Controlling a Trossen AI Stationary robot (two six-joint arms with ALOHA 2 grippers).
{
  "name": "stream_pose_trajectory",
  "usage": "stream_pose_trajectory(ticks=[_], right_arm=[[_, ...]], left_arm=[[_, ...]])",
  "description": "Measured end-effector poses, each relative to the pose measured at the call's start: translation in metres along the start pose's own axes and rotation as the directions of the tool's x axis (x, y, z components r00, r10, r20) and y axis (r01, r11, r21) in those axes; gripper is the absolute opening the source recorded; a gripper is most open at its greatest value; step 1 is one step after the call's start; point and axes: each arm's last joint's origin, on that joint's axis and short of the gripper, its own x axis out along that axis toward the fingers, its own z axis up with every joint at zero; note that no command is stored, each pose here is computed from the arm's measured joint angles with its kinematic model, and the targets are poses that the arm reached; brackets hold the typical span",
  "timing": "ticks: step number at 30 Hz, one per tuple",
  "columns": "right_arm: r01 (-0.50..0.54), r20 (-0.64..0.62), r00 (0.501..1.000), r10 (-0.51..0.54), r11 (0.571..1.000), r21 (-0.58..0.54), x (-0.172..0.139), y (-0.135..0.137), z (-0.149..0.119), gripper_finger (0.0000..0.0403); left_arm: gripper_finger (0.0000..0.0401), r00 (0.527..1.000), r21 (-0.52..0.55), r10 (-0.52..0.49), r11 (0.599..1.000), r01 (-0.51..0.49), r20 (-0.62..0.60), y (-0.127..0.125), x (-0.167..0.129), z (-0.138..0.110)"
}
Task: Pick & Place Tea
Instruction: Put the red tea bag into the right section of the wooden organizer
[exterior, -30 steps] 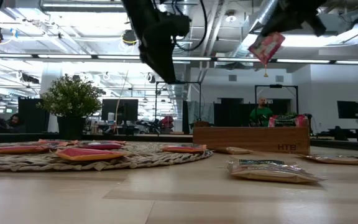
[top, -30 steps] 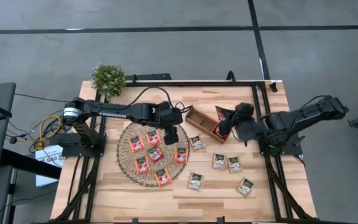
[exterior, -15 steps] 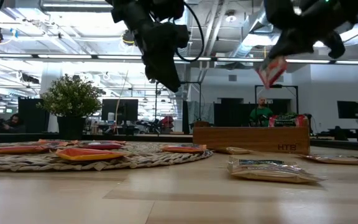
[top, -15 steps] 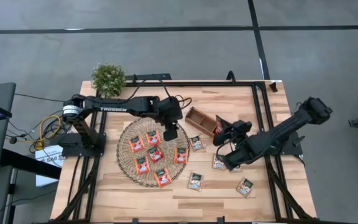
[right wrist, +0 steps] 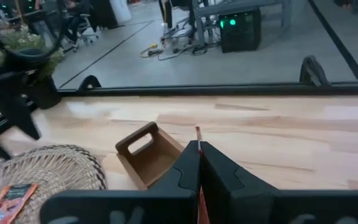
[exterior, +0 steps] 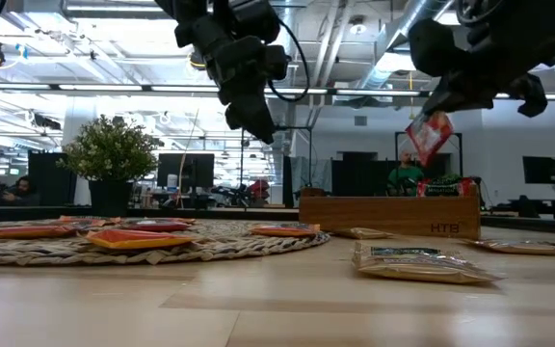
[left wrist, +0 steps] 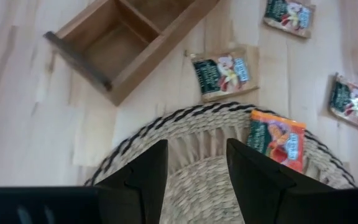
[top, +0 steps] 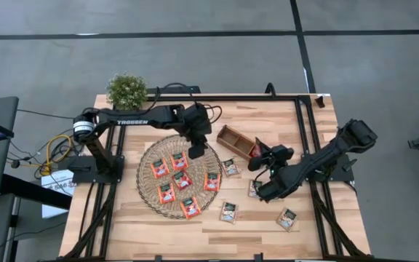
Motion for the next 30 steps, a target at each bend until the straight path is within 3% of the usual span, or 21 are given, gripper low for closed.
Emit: stream_pose_trajectory(ticks=[7, 12, 17, 22, 30], right_arm=[[-0.044, -0.024, 0.999, 0.046, 0.997, 0.057, -0.004, -0.019, -0.002, 0.0000], [-0.104, -0.023, 0.994, 0.109, 0.982, 0.161, -0.006, -0.039, -0.003, 0.0000], [-0.170, 0.047, 0.985, 0.164, 0.970, 0.175, -0.005, -0.041, -0.004, 0.0000], [-0.172, 0.085, 0.984, 0.159, 0.966, 0.193, 0.004, -0.041, -0.019, 0.0000], [-0.191, 0.113, 0.979, 0.171, 0.960, 0.207, 0.007, -0.046, -0.040, 0.0000]], left_arm=[[0.0156, 0.993, -0.003, 0.018, 1.000, -0.018, 0.119, 0.007, -0.025, -0.011], [0.0156, 0.976, -0.081, 0.051, 0.996, -0.034, 0.212, 0.008, -0.046, -0.052], [0.0156, 0.957, -0.116, 0.071, 0.992, -0.040, 0.283, 0.003, -0.069, -0.077], [0.0156, 0.935, -0.116, 0.102, 0.991, -0.066, 0.339, -0.001, -0.082, -0.082], [0.0156, 0.947, -0.122, 0.105, 0.990, -0.071, 0.304, -0.001, -0.082, -0.086]])
